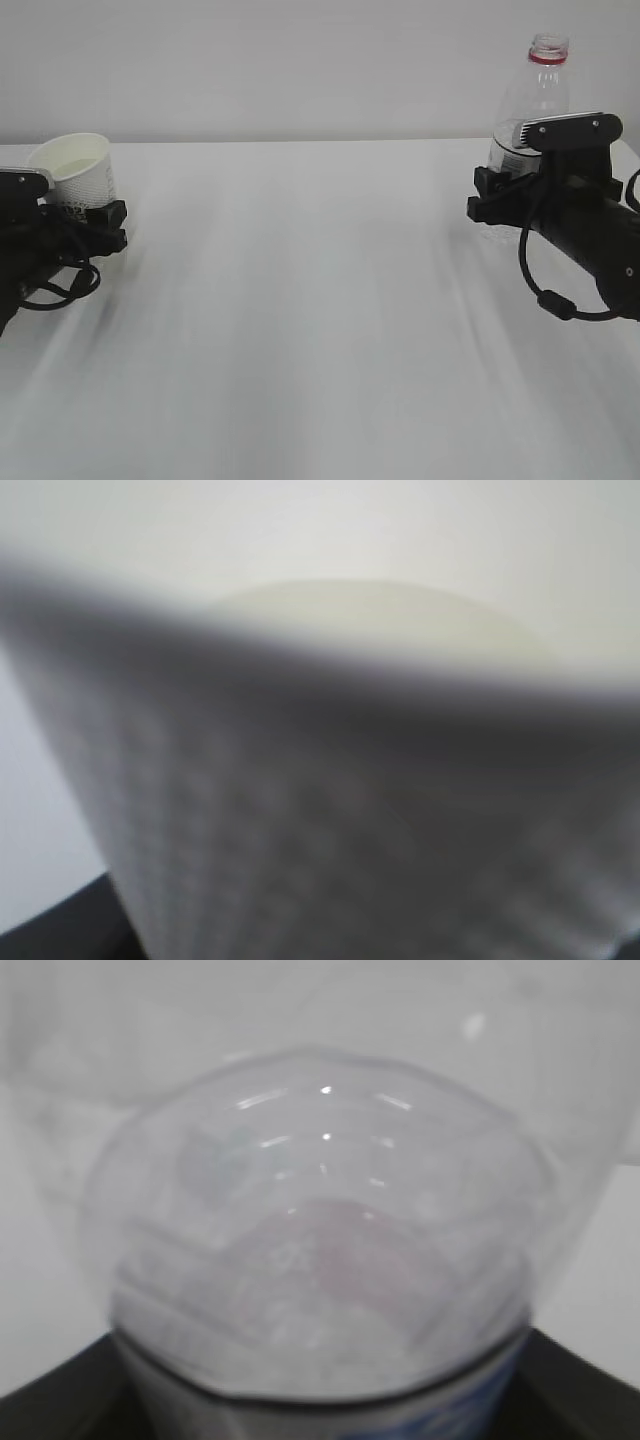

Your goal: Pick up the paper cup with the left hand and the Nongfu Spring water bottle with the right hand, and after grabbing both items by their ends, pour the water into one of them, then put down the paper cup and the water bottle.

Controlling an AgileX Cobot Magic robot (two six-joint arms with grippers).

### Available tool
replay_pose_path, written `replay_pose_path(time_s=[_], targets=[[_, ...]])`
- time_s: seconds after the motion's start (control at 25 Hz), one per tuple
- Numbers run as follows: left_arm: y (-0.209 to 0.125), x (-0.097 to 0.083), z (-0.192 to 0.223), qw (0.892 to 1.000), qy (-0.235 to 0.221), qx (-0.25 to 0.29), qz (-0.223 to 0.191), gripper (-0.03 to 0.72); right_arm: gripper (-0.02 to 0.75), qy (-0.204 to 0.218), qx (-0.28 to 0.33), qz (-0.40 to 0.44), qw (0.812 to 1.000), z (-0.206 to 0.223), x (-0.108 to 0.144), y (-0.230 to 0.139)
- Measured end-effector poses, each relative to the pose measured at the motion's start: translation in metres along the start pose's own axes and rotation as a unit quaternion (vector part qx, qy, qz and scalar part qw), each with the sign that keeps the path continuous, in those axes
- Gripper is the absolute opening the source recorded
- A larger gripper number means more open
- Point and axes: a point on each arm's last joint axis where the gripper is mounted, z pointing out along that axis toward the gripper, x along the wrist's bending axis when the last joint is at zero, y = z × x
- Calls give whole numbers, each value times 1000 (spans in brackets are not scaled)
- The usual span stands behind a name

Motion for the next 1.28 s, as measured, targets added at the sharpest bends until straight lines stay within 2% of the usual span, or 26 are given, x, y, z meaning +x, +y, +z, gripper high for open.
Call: replay_pose_path(time_s=[0.36,0.88,1.28], targets=[[-16,1,2,1000,1,20,-1,473,519,0,0,0,1000,0,0,0],[-19,1,2,1000,1,24,-1,482,519,0,0,0,1000,0,0,0],[-16,0,4,1000,-7,12,2,619,519,0,0,0,1000,0,0,0]])
